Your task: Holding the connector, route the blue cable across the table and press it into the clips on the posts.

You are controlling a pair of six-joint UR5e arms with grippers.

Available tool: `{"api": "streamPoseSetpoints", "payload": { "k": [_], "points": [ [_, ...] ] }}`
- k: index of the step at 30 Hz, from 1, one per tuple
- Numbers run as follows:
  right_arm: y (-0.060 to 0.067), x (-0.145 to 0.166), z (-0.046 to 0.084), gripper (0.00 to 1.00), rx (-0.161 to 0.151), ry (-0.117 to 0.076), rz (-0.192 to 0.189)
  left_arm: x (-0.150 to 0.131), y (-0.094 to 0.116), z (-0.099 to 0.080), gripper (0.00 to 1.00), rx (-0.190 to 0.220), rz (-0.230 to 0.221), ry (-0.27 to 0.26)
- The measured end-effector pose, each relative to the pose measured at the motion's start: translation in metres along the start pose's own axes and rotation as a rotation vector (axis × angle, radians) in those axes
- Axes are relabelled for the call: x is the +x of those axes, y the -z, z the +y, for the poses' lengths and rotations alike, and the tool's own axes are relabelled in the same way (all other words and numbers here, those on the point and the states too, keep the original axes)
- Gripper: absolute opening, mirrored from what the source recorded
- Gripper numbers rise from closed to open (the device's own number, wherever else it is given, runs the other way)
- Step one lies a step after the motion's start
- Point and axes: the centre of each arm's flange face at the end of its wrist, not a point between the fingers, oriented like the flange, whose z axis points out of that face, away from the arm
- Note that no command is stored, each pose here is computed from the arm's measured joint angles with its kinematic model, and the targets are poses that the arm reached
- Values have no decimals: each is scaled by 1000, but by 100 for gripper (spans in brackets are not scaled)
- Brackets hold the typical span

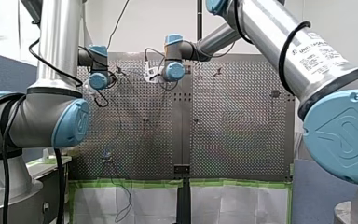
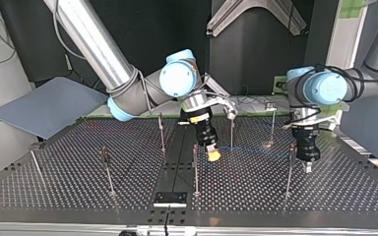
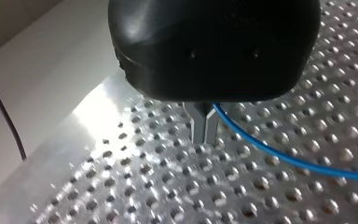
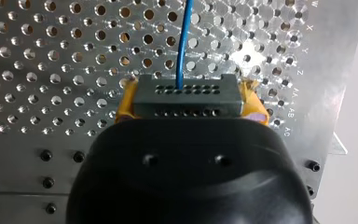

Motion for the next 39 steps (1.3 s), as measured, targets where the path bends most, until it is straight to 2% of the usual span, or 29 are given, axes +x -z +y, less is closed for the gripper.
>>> {"api": "streamPoseSetpoints", "payload": {
  "k": [4,9,19,20,21,22,23,24,25,27,32,36,39],
  "points": [
    [0,0,0,0,0,2,0,1,-4,6,0,-15,-2,-4],
    [-1,0,0,0,-1,13,1,0,-5,11,0,-39,-4,-9],
    [-1,0,0,0,2,25,3,3,-1,12,0,-65,14,-22],
    [-1,0,0,0,2,25,3,3,-1,12,19,-70,16,-25],
    [-1,0,-1,0,3,25,3,4,1,12,32,-79,20,-30],
    [0,0,-1,0,4,25,3,4,2,12,32,-86,24,-35],
    [0,0,-2,0,4,26,3,5,3,12,53,-95,27,-40],
    [0,0,-2,0,5,25,3,5,4,12,67,-106,32,-49],
    [0,0,-2,0,5,25,3,5,5,12,67,-115,35,-56],
    [0,0,-3,0,6,26,3,5,8,12,100,-137,43,-74],
    [0,0,-3,0,6,26,2,-3,16,8,100,-178,46,-86],
    [0,0,-3,0,7,26,3,-13,26,2,100,-205,44,-65],
    [1,1,-4,0,7,25,3,-15,36,-1,100,-206,61,-45]
  ]
}}
